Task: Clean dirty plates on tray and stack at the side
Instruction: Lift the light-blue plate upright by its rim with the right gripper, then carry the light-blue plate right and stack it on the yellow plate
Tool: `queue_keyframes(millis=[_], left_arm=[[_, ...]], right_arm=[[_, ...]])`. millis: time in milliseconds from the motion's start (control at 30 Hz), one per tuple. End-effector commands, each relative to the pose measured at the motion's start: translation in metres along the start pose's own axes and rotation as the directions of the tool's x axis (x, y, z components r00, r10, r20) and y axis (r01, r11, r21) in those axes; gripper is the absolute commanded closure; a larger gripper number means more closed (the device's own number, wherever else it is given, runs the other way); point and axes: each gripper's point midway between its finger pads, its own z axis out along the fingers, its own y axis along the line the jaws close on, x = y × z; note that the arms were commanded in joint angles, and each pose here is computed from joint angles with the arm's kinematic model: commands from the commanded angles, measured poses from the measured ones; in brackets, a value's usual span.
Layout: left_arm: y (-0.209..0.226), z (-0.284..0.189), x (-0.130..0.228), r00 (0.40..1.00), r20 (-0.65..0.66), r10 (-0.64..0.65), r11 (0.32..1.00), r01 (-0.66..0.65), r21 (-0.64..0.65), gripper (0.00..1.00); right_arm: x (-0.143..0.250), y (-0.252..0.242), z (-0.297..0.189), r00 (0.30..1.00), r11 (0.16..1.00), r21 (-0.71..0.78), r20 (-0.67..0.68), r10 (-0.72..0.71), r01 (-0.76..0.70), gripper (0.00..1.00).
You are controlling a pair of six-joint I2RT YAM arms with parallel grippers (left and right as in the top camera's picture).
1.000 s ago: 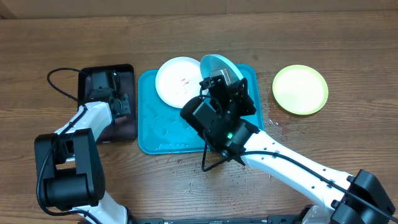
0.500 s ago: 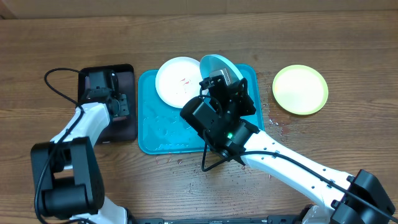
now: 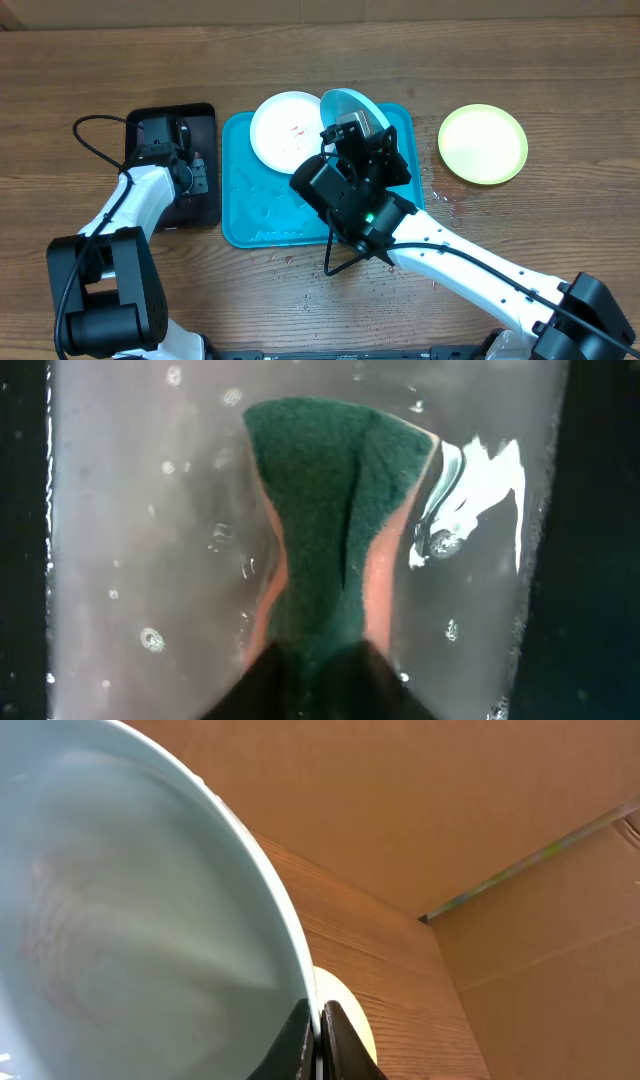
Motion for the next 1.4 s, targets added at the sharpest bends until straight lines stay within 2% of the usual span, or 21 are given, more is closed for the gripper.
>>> queue_keyframes(millis=[0,67,400,433,467,500,533,633,733,833,867,1267,1333,1367], left_arm=[[0.0,0.003,0.006,1.0,-0.023,-0.01,1.0,0.01,0.008,0.89],[0.001,0.003,0.008,0.999,-0.031,-0.009,1.0,0.01,0.003,0.96],[0.003,-0.016,-0.008,0.999,0.021,-0.047,0.999,0.047,0.006,0.96],[0.004,-0.02,-0.012,0.998,0.035,-0.049,0.999,0.049,0.007,0.8],[0.004,-0.024,-0.015,0.998,0.048,-0.051,0.999,0.051,0.008,0.58],[0.004,-0.027,-0.017,0.997,0.059,-0.052,0.999,0.052,0.009,0.44],[0.005,-0.03,-0.02,0.996,0.073,-0.054,0.998,0.054,0.011,0.41],[0.005,-0.032,-0.025,0.994,0.094,-0.059,0.998,0.058,0.012,0.42],[0.004,-0.03,-0.029,0.99,0.108,-0.086,0.996,0.085,0.017,0.49],[0.004,-0.028,-0.032,0.987,0.118,-0.111,0.994,0.109,0.021,0.68],[0.004,-0.026,-0.032,0.986,0.117,-0.119,0.993,0.117,0.022,0.72],[-0.001,0.01,-0.013,0.993,0.02,-0.117,0.993,0.117,0.006,0.68],[-0.001,0.016,-0.01,0.993,0.006,-0.115,0.993,0.115,0.004,0.7],[-0.002,0.018,-0.009,0.993,0.002,-0.115,0.993,0.115,0.004,0.75]], right_arm=[[-0.015,-0.015,-0.007,0.997,0.998,0.002,0.027,0.07,-0.07,0.96],[-0.015,-0.015,-0.007,0.997,0.998,0.002,0.027,0.07,-0.07,0.96],[-0.015,-0.015,-0.007,0.997,0.997,0.002,0.027,0.071,-0.071,0.96],[-0.015,-0.014,-0.007,0.997,0.997,0.002,0.027,0.071,-0.071,0.96],[-0.015,-0.015,-0.007,0.997,0.997,0.002,0.027,0.071,-0.071,0.96],[-0.015,-0.014,-0.007,0.997,0.997,0.002,0.027,0.071,-0.071,0.96],[-0.015,-0.014,-0.007,0.997,0.997,0.002,0.027,0.071,-0.071,0.96],[-0.015,-0.014,-0.007,0.997,0.997,0.002,0.027,0.071,-0.071,0.96],[-0.015,-0.014,-0.007,0.997,0.997,0.002,0.027,0.071,-0.071,0.96],[-0.015,-0.014,-0.007,0.997,0.997,0.002,0.027,0.071,-0.071,0.96],[-0.015,-0.014,-0.007,0.997,0.997,0.002,0.027,0.071,-0.071,0.96],[-0.015,-0.014,-0.007,0.997,0.997,0.002,0.027,0.071,-0.071,0.96],[-0.015,-0.014,-0.007,0.997,0.997,0.002,0.027,0.071,-0.071,0.96],[-0.015,-0.014,-0.007,0.997,0.997,0.002,0.027,0.071,-0.071,0.96]])
